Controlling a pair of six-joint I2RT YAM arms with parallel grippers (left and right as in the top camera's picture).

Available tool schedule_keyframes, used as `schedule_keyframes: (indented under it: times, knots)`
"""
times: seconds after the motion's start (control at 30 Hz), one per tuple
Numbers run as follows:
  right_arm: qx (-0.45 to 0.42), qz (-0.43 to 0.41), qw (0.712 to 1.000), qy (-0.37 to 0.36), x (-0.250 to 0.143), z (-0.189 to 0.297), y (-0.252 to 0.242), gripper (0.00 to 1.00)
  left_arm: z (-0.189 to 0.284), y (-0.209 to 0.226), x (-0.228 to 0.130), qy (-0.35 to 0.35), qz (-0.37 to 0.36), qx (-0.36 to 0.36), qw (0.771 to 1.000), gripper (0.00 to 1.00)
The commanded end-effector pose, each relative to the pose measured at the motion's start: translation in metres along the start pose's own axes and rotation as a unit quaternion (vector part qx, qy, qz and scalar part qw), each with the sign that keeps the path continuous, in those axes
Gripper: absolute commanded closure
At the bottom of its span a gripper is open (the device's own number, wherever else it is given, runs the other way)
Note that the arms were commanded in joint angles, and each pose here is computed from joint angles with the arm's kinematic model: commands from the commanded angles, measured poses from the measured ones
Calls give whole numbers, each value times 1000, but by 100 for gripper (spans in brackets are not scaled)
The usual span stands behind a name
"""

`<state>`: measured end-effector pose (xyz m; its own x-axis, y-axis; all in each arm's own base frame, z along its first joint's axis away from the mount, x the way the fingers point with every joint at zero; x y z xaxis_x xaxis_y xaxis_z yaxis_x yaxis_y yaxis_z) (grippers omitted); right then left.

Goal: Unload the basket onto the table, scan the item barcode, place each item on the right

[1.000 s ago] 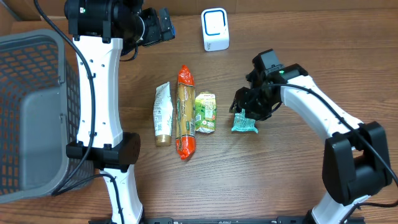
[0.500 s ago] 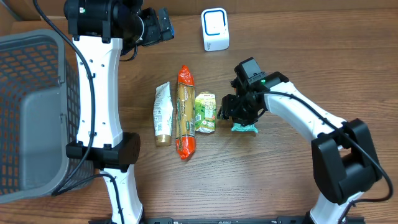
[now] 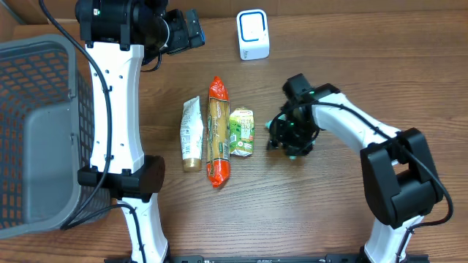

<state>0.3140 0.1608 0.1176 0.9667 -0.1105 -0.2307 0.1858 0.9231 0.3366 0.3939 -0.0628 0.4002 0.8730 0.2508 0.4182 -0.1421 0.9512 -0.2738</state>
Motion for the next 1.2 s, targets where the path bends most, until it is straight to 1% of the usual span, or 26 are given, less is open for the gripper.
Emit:
schedule_keyframes:
  times: [0.0,0.1,0.13,0.23,0.37,0.53,0.57,0.67,0.7,0.73,0.77,0.8,0.9,0.93,1.0,1.17]
  knots:
    - [-28,7,999,-23,13,12,-21,41,-6,1,0,4,-10,11,1000,1]
    - [-21,11,999,-34,22,19,-34,41,-6,1,0,4,-10,11,1000,0]
    - [-3,24,999,-35,27,26,-39,41,-6,1,0,4,-10,11,1000,0]
    - [30,56,997,-35,30,39,-38,41,-6,1,0,4,-10,11,1000,1]
    - [35,89,993,-65,33,71,-31,41,-6,1,0,4,-10,11,1000,1]
    - [42,145,982,-117,40,110,-9,30,-6,1,0,4,-10,11,1000,0]
    - [43,153,979,-128,42,113,-5,28,-6,1,0,4,-10,11,1000,1]
    - [36,181,973,-140,45,107,4,28,-6,1,0,4,-10,11,1000,0]
    - [29,186,972,-138,46,102,7,32,-6,1,0,4,-10,11,1000,1]
    - [19,192,972,-134,45,94,10,50,-6,1,0,4,-10,11,1000,0]
    - [15,194,972,-131,44,91,12,63,-6,1,0,4,-10,11,1000,0]
    - [2,199,972,-127,44,83,14,73,-6,1,0,5,-9,11,1000,0]
    - [-28,206,971,-120,42,65,20,89,-6,1,0,4,-10,11,1000,0]
    - [-34,210,970,-115,41,59,23,92,-6,1,0,4,-10,11,1000,1]
    - [-46,216,970,-106,41,49,26,95,-6,1,0,4,-10,11,1000,1]
    - [-63,222,969,-85,41,28,29,96,-6,1,0,4,-10,11,1000,0]
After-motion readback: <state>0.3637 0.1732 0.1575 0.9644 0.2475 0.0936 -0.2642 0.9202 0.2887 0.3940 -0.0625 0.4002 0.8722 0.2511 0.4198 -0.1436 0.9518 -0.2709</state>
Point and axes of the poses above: each gripper's point midway between its finger pads, its own z axis back along the fingers, its own y axis along the line the jaws close on, x = y × z, the point moved 10 cm from there along z, back along the fingers, and after that the axes turned 2 degrees about -z, right-handed, at the moved point
